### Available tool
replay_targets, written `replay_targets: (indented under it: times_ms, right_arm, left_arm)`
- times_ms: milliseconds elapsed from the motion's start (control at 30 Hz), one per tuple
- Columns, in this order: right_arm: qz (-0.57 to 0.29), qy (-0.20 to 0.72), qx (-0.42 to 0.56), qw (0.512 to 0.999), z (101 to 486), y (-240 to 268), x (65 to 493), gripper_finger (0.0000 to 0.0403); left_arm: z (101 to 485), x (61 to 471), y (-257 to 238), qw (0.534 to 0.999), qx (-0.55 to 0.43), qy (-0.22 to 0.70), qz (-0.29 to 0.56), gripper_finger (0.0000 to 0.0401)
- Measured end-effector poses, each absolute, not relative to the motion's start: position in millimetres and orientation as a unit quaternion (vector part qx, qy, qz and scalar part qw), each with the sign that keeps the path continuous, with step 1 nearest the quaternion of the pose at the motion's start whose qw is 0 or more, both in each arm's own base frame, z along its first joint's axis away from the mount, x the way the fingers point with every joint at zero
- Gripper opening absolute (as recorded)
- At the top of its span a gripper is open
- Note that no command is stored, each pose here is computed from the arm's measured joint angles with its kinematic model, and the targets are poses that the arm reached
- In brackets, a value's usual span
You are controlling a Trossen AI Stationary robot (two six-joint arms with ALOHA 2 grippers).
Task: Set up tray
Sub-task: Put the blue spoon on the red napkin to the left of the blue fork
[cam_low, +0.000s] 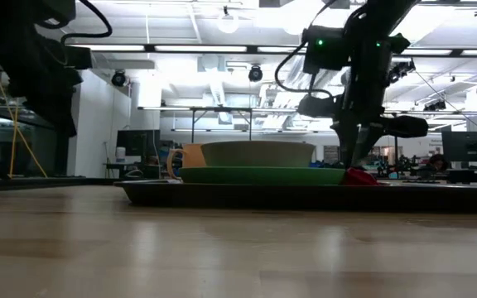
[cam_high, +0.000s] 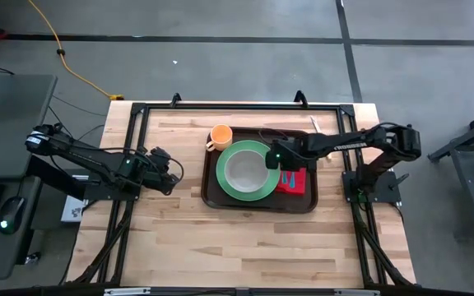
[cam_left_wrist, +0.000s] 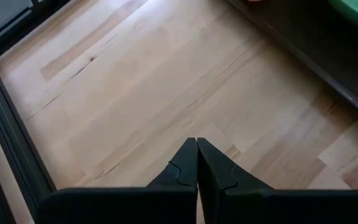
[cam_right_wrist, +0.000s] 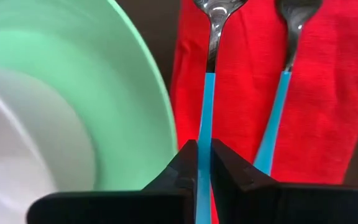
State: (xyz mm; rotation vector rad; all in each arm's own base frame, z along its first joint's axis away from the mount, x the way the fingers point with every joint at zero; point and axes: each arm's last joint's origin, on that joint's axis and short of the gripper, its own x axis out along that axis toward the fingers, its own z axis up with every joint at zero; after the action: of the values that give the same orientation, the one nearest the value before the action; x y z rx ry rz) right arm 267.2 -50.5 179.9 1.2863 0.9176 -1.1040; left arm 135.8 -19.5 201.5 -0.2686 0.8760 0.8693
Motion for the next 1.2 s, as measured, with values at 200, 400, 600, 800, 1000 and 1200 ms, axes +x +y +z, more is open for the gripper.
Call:
replay_targets:
  times_ms: [200,400,600,800,1000,1200]
  right_arm:
    - [-0.481,0.396,0.540,0.566,176.7,-50.8,266.5,0.0010]
    - [-0.492,0.399,0.551,0.543,165.6,-47.3,259.4,0.0013]
    - [-0.496,0.384,0.554,0.548,164.5,-46.9,260.7,0.0026]
    - [-0.496,0.379,0.553,0.551,164.7,-47.2,261.4,0.0023]
    - [-0.494,0.370,0.555,0.558,165.4,-47.9,263.3,0.0023]
    - [-0.491,0.381,0.558,0.550,158.5,-47.8,266.4,0.0046]
  left_arm:
    - [201.5,135.8,-19.5,0.808,-0.122,0.411,0.405,0.0031]
    - [201.5,135.8,-19.5,0.809,-0.115,0.414,0.401,0.0031]
    - [201.6,135.9,-19.5,0.809,-0.115,0.414,0.402,0.0031]
    - [201.6,135.9,-19.5,0.809,-0.115,0.414,0.401,0.0031]
    - [201.5,135.8,-19.5,0.809,-0.114,0.414,0.401,0.0031]
    - [201.5,136.0,-19.6,0.810,-0.107,0.419,0.396,0.0031]
